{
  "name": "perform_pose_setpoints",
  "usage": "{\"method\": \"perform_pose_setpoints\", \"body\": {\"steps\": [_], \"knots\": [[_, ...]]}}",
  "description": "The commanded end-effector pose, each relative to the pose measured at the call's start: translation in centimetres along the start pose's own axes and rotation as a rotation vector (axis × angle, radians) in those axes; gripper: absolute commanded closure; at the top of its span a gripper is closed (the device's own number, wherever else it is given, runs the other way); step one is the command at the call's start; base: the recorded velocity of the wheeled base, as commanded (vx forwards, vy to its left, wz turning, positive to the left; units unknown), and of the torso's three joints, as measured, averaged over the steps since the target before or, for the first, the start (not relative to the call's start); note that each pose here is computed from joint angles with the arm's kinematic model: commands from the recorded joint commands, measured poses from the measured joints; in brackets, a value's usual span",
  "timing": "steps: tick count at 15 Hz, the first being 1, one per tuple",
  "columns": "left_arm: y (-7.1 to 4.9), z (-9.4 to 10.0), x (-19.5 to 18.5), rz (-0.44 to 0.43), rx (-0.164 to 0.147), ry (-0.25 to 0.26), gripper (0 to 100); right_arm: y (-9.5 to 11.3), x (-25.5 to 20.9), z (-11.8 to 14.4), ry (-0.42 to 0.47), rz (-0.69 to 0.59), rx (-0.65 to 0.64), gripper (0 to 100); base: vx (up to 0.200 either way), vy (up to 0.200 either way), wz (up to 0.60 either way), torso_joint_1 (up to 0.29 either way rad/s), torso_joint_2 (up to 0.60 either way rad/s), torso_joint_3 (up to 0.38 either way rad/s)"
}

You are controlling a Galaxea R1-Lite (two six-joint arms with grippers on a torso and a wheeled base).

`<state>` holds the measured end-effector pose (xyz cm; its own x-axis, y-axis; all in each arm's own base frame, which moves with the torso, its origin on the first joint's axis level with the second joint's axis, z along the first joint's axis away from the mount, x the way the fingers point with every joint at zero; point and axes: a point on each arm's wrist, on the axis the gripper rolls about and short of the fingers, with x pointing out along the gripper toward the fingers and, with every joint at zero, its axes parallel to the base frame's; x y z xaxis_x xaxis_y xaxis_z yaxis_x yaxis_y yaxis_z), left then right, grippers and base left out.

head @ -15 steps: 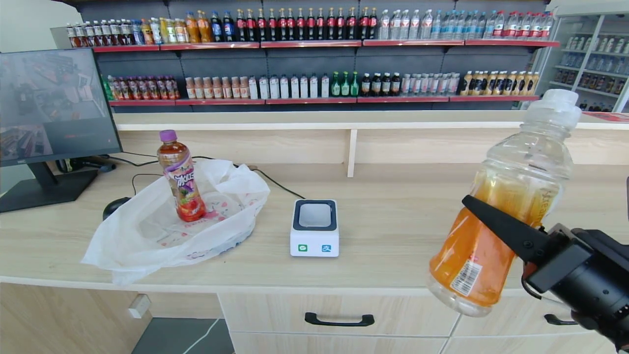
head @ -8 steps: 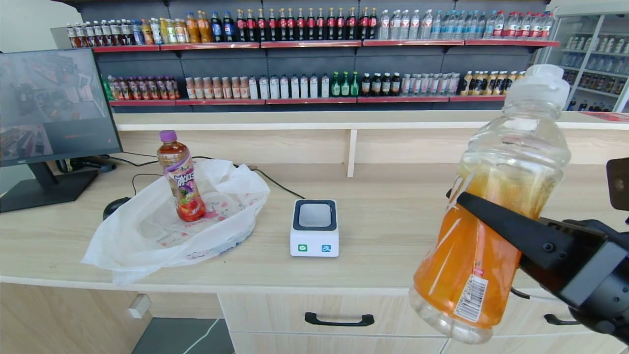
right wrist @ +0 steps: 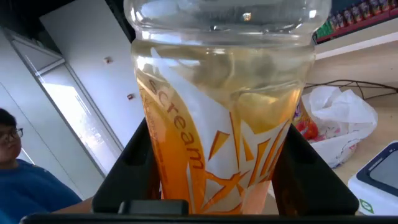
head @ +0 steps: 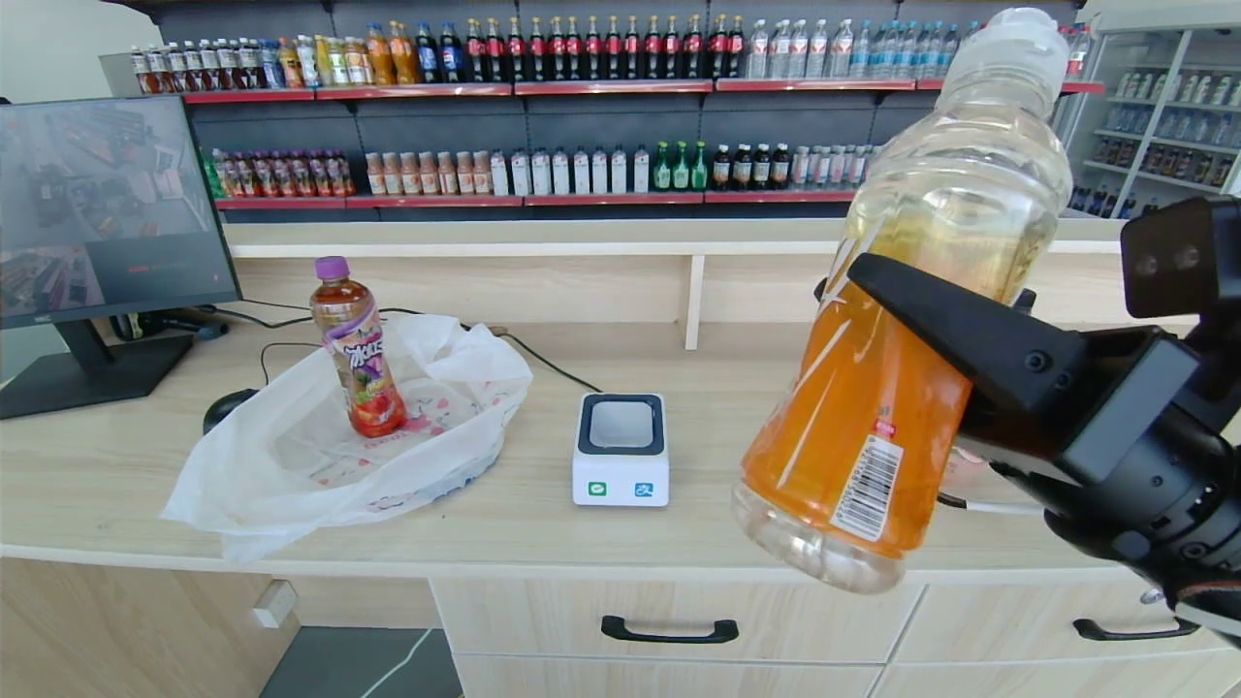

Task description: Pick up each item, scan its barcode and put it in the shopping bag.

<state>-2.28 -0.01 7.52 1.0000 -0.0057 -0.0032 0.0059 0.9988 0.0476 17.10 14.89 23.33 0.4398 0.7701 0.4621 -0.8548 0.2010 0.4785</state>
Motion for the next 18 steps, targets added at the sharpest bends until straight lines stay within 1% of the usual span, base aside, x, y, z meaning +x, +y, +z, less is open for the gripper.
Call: {"method": "perform_pose_setpoints", "body": {"steps": [1,9,18], "knots": [[0.0,0.0,0.0,0.0,0.0,0.0,0,-0.21,0.63,-0.57,0.029,0.021,0.006,100,0.0,0.0,0.0,0.0,0.0,0.0],[0.0,0.0,0.0,0.0,0.0,0.0,0,-0.02,0.96,-0.37,0.039,0.056,-0.01,100,0.0,0.0,0.0,0.0,0.0,0.0],[0.0,0.0,0.0,0.0,0.0,0.0,0,0.77,1.14,-0.99,0.058,0.091,-0.036,100,0.0,0.0,0.0,0.0,0.0,0.0]]}}
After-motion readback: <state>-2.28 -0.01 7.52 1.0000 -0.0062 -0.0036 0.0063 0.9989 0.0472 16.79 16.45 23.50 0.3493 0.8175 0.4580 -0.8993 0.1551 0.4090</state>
